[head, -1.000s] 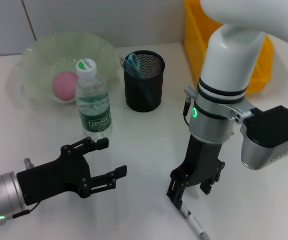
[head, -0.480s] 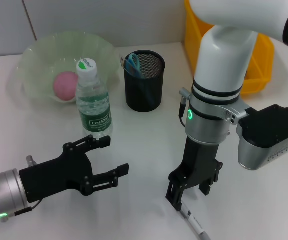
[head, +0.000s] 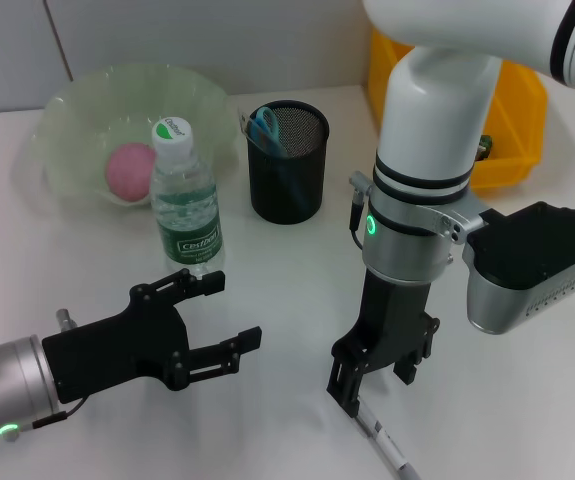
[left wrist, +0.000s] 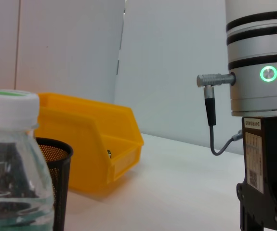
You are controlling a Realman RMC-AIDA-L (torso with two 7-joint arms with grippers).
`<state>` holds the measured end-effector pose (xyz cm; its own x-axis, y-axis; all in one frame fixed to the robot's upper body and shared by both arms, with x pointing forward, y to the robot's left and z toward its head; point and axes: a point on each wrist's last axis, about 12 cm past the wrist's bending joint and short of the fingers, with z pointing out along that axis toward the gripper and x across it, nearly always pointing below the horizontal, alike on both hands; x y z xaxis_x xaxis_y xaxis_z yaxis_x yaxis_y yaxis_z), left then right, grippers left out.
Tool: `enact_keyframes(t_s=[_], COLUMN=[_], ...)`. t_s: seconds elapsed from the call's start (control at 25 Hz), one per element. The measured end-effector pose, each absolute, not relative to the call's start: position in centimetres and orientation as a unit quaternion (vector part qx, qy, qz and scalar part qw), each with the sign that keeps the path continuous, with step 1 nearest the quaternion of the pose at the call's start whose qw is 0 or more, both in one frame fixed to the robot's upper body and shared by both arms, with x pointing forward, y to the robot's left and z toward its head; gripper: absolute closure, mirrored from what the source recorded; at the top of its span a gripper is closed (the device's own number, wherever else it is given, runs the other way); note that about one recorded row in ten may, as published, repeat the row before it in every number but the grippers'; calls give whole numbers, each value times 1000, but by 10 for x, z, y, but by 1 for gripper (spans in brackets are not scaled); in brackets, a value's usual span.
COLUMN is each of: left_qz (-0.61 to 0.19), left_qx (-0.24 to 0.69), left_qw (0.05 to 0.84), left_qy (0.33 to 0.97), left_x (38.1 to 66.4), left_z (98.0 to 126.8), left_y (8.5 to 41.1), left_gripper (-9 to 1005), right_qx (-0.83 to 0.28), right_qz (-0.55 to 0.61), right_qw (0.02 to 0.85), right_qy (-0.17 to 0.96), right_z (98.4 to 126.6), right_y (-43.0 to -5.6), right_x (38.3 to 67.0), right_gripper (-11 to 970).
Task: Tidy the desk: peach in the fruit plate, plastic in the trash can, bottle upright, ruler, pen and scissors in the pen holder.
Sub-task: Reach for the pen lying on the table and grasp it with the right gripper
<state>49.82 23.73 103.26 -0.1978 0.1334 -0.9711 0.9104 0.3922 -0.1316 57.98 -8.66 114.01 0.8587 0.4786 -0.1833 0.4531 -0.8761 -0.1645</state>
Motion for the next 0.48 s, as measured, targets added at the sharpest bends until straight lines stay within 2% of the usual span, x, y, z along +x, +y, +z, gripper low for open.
enact_keyframes(t_s=[0.48], left_qz=[-392], left_qx=[402], left_qw=[495], left_qy=[664], left_x=[500], left_z=[1034], left_y=[234], left_gripper=[165], right_qx=[-960], right_qz=[114], right_qw=[55], right_qy=[-252], right_z=[1137], right_y=[-83], right_x=[576], right_gripper=[204])
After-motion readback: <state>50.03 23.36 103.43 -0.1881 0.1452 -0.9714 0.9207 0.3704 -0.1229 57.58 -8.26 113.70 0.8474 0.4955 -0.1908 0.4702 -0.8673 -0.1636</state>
